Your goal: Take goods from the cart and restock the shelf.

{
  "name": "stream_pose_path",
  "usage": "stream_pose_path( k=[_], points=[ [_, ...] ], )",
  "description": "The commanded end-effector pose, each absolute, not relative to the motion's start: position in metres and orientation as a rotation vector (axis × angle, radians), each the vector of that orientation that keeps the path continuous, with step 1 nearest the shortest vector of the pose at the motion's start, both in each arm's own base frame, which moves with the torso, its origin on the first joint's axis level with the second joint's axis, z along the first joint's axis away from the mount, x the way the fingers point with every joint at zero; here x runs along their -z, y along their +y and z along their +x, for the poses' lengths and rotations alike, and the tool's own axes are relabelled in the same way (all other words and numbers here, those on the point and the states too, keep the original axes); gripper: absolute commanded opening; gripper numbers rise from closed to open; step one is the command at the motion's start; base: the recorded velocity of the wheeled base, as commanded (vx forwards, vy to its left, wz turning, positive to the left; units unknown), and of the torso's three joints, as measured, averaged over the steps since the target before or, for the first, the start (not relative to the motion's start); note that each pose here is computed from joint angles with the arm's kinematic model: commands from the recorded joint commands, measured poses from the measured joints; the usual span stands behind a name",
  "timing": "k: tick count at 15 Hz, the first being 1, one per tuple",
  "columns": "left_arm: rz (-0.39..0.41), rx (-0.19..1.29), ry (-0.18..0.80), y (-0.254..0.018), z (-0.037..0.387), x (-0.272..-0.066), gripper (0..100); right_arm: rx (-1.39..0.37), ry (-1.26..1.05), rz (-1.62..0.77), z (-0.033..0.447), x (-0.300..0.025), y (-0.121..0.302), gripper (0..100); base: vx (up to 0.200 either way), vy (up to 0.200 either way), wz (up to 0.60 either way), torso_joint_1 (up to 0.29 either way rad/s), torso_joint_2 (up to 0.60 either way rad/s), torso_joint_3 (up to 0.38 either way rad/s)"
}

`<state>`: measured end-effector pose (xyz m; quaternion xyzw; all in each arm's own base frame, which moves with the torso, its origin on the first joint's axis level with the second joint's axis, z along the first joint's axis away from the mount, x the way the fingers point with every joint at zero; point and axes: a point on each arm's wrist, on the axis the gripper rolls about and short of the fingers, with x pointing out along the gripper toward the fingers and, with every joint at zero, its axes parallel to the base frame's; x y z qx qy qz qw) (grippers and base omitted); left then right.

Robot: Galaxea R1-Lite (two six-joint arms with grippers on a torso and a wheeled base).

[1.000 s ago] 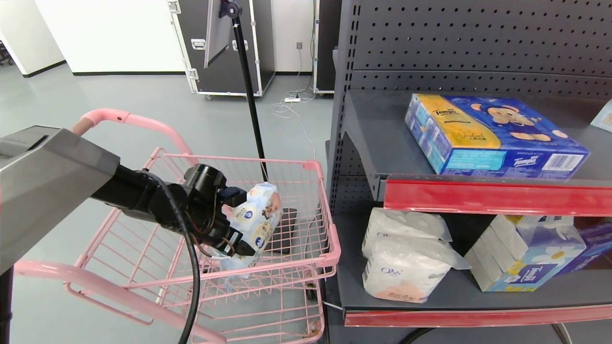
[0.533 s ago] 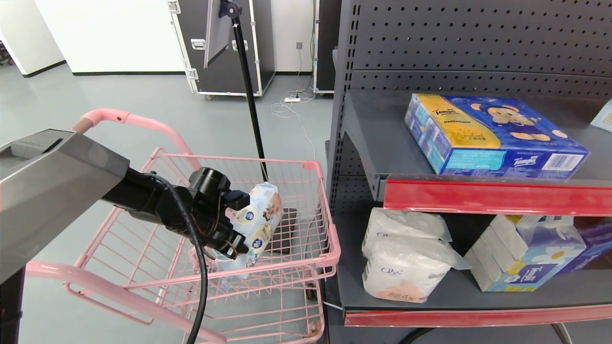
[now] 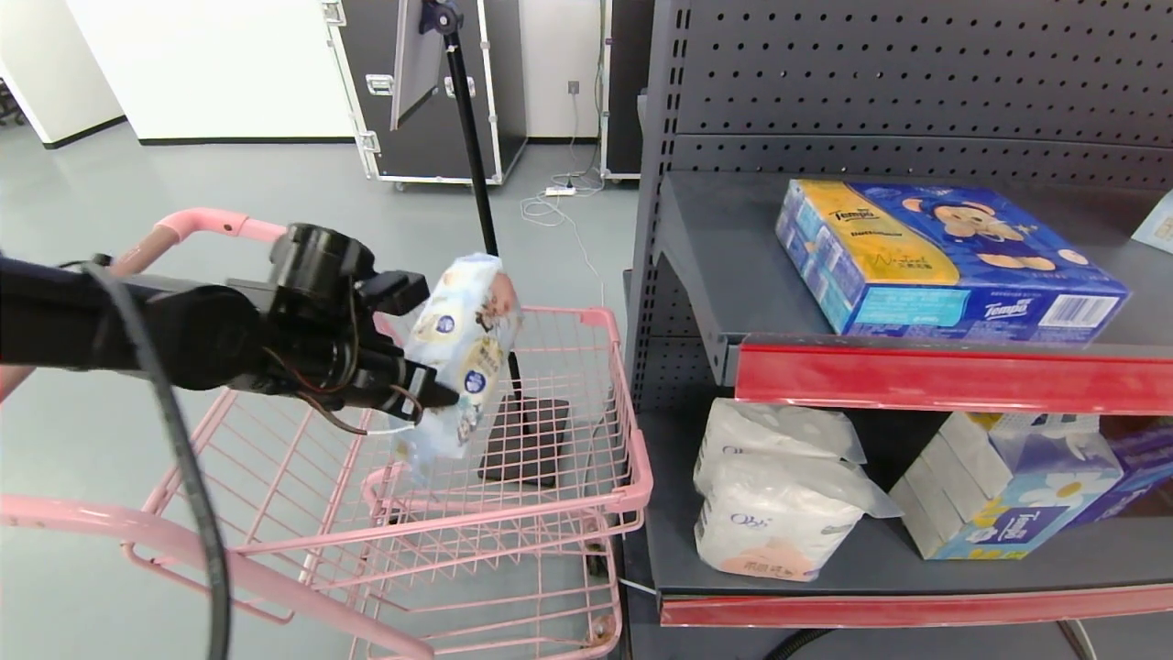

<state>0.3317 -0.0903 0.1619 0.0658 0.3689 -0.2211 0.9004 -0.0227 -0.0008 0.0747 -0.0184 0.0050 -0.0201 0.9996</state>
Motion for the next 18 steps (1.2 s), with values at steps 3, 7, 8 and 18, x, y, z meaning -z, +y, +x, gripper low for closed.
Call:
stream_pose_path(
  k=[3,7,8,18],
  points=[
    [0.081,0.277,0.356,-0.021,0.187,-0.273,0,0.04,0.011,-0.035,-0.023,-0.075,-0.001,100,0.0,0.0,0.0,0.0,0.0,0.0],
    [0.019,0.134,0.164,-0.001,0.047,-0.253,0,0.041,0.011,-0.035,-0.023,-0.075,-0.001,100,0.0,0.0,0.0,0.0,0.0,0.0],
    [-0.011,0.163,0.138,-0.004,0.017,-0.243,0,0.041,0.011,-0.035,-0.023,-0.075,-0.001,100,0.0,0.0,0.0,0.0,0.0,0.0],
    [-0.024,0.139,0.043,-0.005,-0.042,-0.204,0,0.034,0.011,-0.034,-0.023,-0.075,-0.001,100,0.0,0.0,0.0,0.0,0.0,0.0]
  ],
)
